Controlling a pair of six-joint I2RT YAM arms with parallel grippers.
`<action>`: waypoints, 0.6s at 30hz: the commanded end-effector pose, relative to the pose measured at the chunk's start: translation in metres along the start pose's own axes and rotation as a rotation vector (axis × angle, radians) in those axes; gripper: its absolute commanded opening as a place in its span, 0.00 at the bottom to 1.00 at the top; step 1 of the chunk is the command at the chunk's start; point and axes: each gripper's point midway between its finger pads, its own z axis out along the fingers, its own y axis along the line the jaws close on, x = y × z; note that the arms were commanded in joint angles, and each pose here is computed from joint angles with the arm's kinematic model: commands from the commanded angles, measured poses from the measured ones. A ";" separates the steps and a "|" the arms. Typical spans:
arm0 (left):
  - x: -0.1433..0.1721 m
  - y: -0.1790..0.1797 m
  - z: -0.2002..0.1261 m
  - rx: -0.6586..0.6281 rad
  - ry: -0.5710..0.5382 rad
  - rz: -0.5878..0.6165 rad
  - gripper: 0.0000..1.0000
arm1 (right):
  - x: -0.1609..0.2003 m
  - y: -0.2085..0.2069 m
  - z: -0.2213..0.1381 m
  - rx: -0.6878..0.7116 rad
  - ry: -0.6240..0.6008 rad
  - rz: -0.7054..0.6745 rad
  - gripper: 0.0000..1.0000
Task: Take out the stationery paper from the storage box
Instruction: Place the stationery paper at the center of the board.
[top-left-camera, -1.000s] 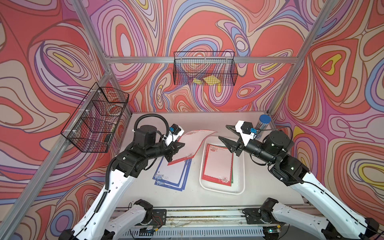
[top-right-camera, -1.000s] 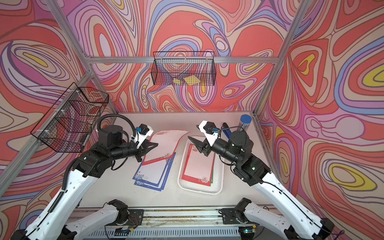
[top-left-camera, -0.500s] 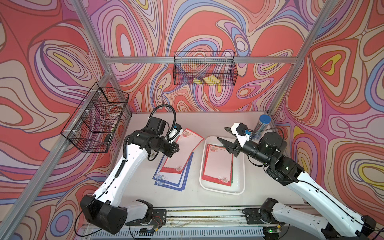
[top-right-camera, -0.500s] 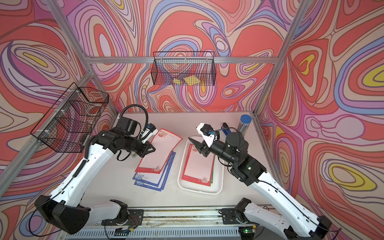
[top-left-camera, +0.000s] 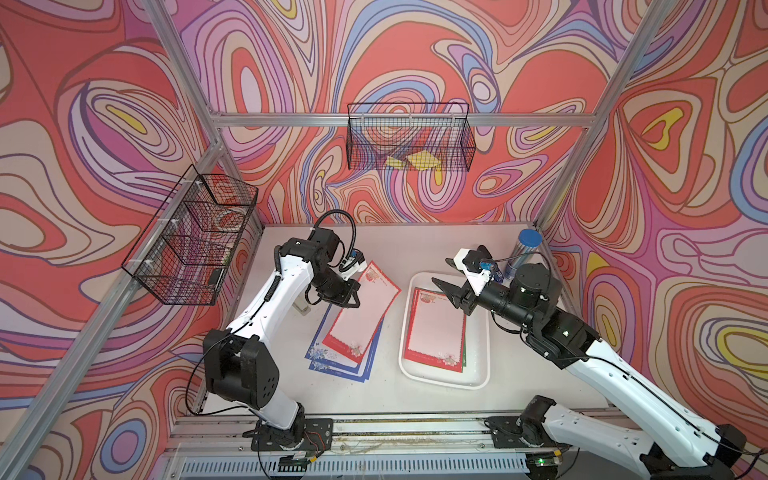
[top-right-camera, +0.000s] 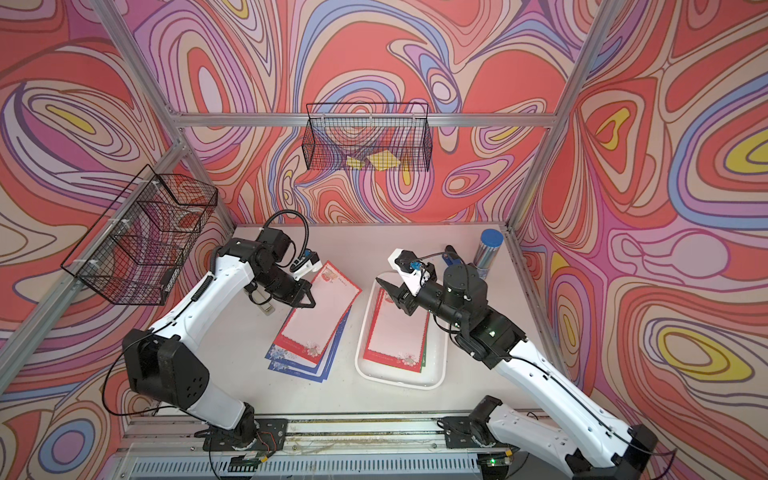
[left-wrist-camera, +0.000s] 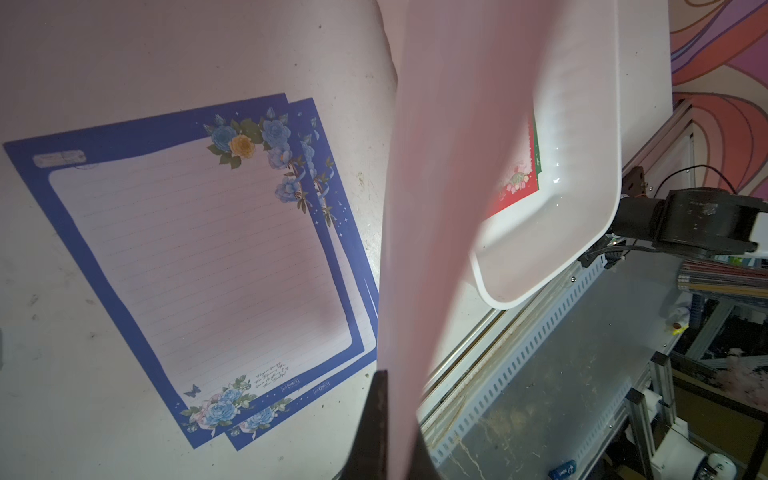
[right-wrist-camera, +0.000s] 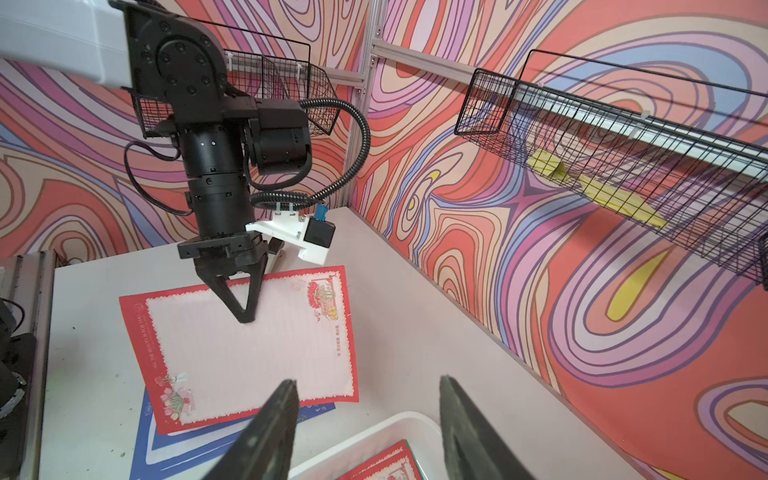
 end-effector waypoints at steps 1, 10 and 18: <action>0.009 -0.003 0.001 0.070 0.058 -0.030 0.00 | 0.008 0.008 0.005 -0.035 0.017 0.017 0.57; 0.007 0.017 0.008 0.140 0.072 -0.124 0.00 | 0.015 0.010 0.016 -0.055 0.039 0.032 0.56; 0.006 0.031 0.020 0.161 0.113 -0.170 0.00 | 0.020 0.013 0.023 -0.077 0.055 0.036 0.55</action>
